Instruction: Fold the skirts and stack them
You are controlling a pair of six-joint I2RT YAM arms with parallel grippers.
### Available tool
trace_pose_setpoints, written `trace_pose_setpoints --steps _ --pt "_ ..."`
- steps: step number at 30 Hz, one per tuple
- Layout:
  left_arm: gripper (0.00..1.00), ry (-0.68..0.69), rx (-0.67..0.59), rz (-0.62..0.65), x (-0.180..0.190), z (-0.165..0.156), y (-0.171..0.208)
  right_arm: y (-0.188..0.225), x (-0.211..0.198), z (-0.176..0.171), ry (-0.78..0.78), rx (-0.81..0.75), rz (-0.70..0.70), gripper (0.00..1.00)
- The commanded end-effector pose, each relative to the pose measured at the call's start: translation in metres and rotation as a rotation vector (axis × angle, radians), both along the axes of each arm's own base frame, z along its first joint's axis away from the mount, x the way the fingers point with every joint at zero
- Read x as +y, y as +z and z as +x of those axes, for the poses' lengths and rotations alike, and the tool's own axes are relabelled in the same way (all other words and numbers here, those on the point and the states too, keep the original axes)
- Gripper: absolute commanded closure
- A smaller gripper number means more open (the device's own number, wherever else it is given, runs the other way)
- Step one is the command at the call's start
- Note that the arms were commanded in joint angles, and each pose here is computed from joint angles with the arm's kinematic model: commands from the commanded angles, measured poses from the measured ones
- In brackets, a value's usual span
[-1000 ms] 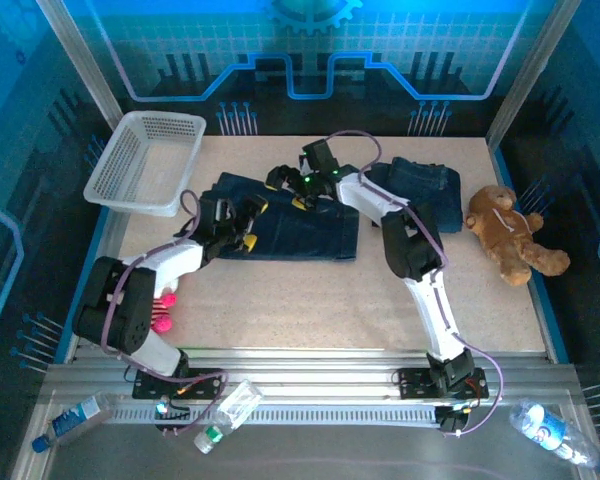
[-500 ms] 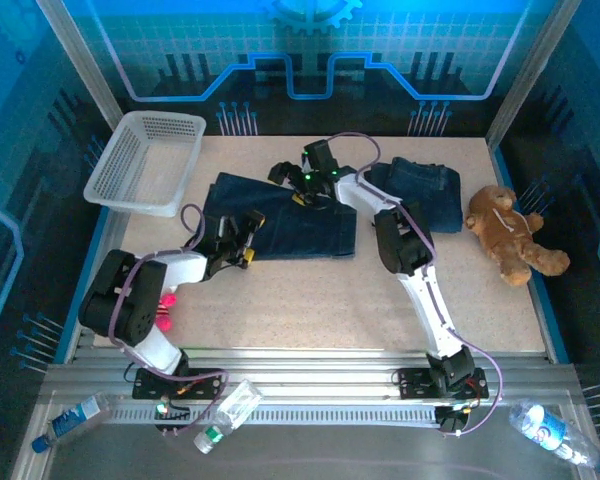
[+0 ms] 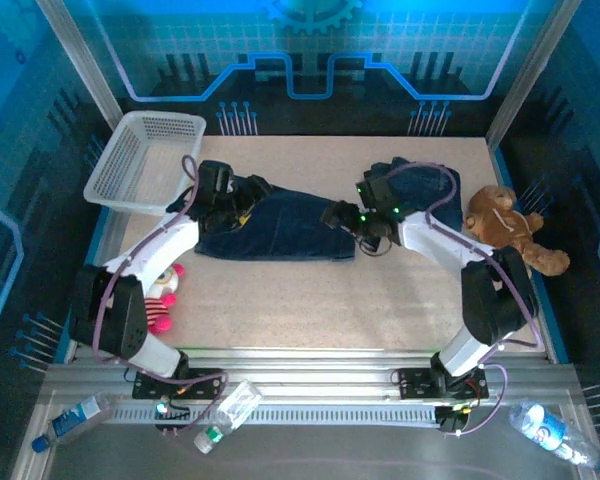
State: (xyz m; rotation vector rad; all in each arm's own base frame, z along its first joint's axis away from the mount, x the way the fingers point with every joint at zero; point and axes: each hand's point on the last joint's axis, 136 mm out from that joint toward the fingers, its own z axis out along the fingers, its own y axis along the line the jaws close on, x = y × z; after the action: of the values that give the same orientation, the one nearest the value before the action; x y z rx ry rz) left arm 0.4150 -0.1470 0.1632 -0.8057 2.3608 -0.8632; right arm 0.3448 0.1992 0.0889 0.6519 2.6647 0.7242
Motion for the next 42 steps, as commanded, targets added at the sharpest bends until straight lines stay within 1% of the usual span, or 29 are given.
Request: trace_pose_setpoints --steps 1,3,5,7,9,11,17,23,25,28,32,37,42 --pt "0.36 -0.104 0.181 0.111 -0.005 -0.020 -0.045 -0.020 -0.002 -0.005 -0.134 0.049 0.097 0.00" --pt "0.50 -0.131 0.211 0.111 -0.013 -0.022 -0.058 -0.024 0.006 -0.006 -0.133 0.060 0.150 0.02" --pt "0.65 -0.155 0.242 0.115 -0.022 -0.025 -0.070 -0.037 0.010 -0.008 -0.147 0.078 0.178 0.06" --pt "0.77 -0.170 0.272 0.111 -0.027 -0.025 -0.083 -0.044 0.013 -0.005 -0.168 0.074 0.205 0.10" --pt "0.85 -0.180 0.296 0.092 -0.032 -0.024 -0.094 -0.049 0.014 -0.001 -0.193 0.061 0.222 0.13" --pt "0.89 -0.190 0.328 0.082 -0.035 -0.024 -0.107 -0.051 0.017 0.003 -0.206 0.050 0.248 0.14" --pt "0.93 -0.201 0.407 0.108 -0.037 -0.037 -0.134 -0.055 0.020 0.009 -0.222 0.016 0.249 0.19" --pt "0.93 -0.193 0.456 0.104 -0.035 -0.052 -0.152 -0.039 0.014 0.022 -0.233 -0.100 0.243 0.29" --pt "0.93 -0.197 0.463 0.094 -0.037 -0.053 -0.155 -0.027 0.017 0.030 -0.219 -0.156 0.254 0.31" --pt "0.93 -0.208 0.453 0.082 -0.043 -0.051 -0.151 -0.024 0.015 0.032 -0.222 -0.175 0.245 0.33" --pt "0.93 -0.212 0.443 0.079 -0.048 -0.047 -0.148 -0.030 0.011 0.030 -0.248 -0.163 0.236 0.34" --pt "0.93 -0.214 0.451 0.084 -0.047 -0.047 -0.149 -0.028 0.013 0.027 -0.251 -0.163 0.263 0.35" --pt "0.92 -0.215 0.465 0.089 -0.046 -0.051 -0.151 -0.022 0.008 0.021 -0.250 -0.176 0.226 0.34"
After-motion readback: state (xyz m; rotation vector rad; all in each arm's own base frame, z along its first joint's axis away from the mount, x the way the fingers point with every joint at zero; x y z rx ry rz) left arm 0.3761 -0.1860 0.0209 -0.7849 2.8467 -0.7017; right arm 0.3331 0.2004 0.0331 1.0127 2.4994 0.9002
